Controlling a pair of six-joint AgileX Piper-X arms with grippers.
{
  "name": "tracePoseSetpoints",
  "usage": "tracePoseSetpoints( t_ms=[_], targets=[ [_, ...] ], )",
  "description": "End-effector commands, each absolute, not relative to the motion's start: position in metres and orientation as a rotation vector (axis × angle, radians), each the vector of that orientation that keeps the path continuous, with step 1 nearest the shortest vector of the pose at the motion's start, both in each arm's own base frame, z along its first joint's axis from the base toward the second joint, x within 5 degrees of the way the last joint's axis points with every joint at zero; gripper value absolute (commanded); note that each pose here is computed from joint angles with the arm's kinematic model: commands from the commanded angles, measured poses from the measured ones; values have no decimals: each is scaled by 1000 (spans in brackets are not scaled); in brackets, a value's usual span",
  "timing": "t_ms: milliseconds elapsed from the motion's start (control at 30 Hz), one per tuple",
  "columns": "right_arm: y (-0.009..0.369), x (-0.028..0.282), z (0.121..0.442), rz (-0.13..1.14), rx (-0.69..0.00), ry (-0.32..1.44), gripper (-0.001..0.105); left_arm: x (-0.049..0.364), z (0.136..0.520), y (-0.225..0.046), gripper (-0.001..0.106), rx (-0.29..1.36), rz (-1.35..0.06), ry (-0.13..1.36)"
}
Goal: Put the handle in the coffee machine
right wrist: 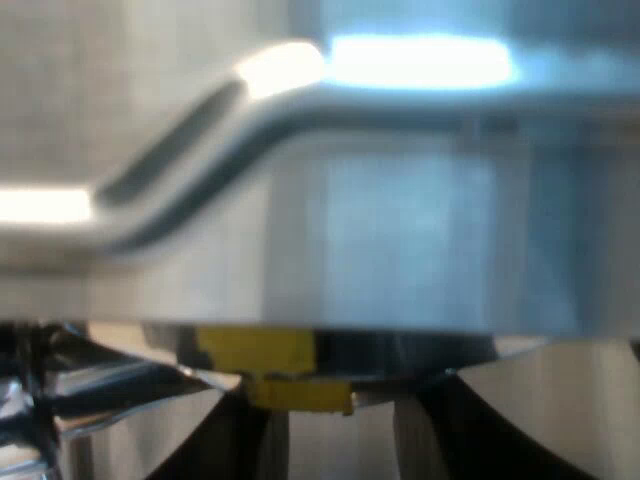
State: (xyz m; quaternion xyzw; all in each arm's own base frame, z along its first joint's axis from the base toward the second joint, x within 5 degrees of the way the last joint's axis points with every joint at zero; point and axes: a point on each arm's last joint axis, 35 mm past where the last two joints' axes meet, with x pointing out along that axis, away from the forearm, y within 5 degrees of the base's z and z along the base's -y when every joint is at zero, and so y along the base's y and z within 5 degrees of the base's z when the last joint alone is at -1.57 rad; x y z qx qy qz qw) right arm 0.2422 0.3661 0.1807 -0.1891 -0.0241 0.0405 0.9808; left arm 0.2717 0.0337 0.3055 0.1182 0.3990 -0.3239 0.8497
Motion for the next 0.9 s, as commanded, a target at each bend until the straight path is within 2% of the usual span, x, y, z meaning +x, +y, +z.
tracePoseSetpoints(
  t_ms=[33, 233, 500, 900],
  targets=[
    [368, 243, 222, 103, -251, -162, 28, 275, 303, 33, 0, 239, -700, 845],
    [368, 243, 222, 103, -251, -162, 28, 279, 293, 29, 0, 168, -786, 844],
    [368, 243, 222, 103, -257, -163, 28, 277, 291, 12, 0, 173, -843, 881],
    [368, 243, 222, 102, -267, -163, 28, 264, 282, 8, 0, 91, -893, 974]
  ],
)
